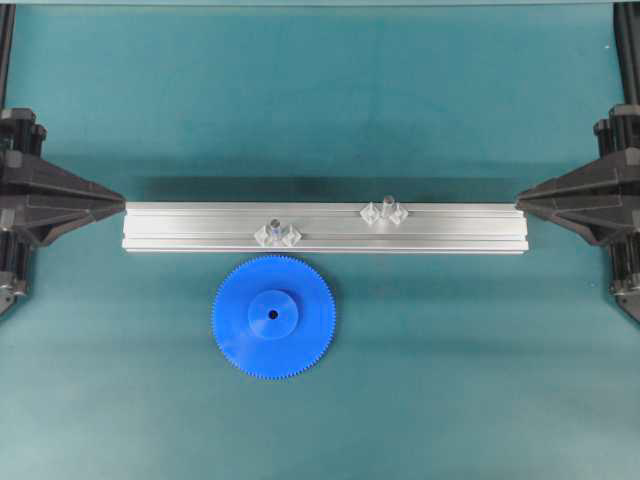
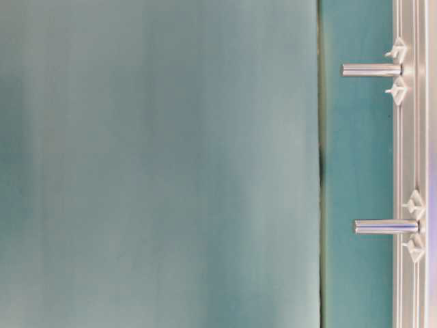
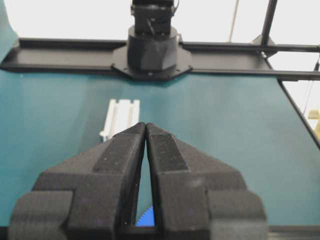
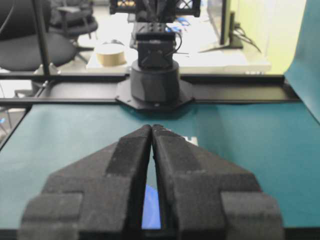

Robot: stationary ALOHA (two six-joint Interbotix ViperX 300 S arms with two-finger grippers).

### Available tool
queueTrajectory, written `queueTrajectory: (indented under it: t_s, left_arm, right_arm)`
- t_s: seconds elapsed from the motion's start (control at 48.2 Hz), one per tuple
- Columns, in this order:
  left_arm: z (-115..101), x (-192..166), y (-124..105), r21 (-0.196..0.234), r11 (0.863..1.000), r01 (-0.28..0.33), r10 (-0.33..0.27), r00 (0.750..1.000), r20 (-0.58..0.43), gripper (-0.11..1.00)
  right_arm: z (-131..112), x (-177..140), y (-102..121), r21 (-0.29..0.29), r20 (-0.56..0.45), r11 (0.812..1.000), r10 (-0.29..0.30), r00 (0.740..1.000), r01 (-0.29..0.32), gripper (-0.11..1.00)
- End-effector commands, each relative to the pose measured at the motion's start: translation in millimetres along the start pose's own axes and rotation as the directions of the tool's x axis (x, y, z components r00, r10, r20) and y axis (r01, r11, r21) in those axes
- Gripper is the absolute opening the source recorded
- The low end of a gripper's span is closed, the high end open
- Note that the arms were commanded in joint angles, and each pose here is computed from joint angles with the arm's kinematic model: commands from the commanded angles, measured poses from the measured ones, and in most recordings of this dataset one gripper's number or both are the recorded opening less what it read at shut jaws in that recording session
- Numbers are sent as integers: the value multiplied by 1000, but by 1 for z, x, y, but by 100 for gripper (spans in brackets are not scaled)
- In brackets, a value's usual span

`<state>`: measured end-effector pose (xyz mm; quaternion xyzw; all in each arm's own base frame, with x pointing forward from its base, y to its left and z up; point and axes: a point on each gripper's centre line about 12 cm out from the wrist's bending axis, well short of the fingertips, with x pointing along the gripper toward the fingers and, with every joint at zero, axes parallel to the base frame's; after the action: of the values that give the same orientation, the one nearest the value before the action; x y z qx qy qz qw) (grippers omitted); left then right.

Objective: Insert the large gear onto the shaft.
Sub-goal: 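Move the left gripper over the blue gear's hub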

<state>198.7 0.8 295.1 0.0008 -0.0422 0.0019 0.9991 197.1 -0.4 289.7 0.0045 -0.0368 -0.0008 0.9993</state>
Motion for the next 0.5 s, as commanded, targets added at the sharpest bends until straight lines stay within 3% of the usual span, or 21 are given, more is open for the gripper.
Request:
queueTrajectory:
  t_s: [0.0,0.083,0.166,0.353,0.477]
  left_arm:
    - [-6,8,-15,-25,997,74,-75,996,-50,11]
    - [-14,15,-27,-60,991,117,-124,985,-122,2]
    - [-18,23,-35,-77,987,143,-154,972,-177,-1]
    - [-28,51,-42,-76,987,145,-162,937,-311,-1]
    - [-46,68,-46,-71,988,139,-157,892,-423,-1]
  right_arm:
    - [1,2,1,6,-2,1000,4,1000,-4,16]
    - [-10,-1,0,36,-54,999,-1,999,3,22]
    - [-18,-3,0,66,-121,998,0,993,8,13]
    - [-19,-2,1,103,-228,994,4,974,20,6]
    - [-23,-3,2,106,-350,994,10,937,29,6]
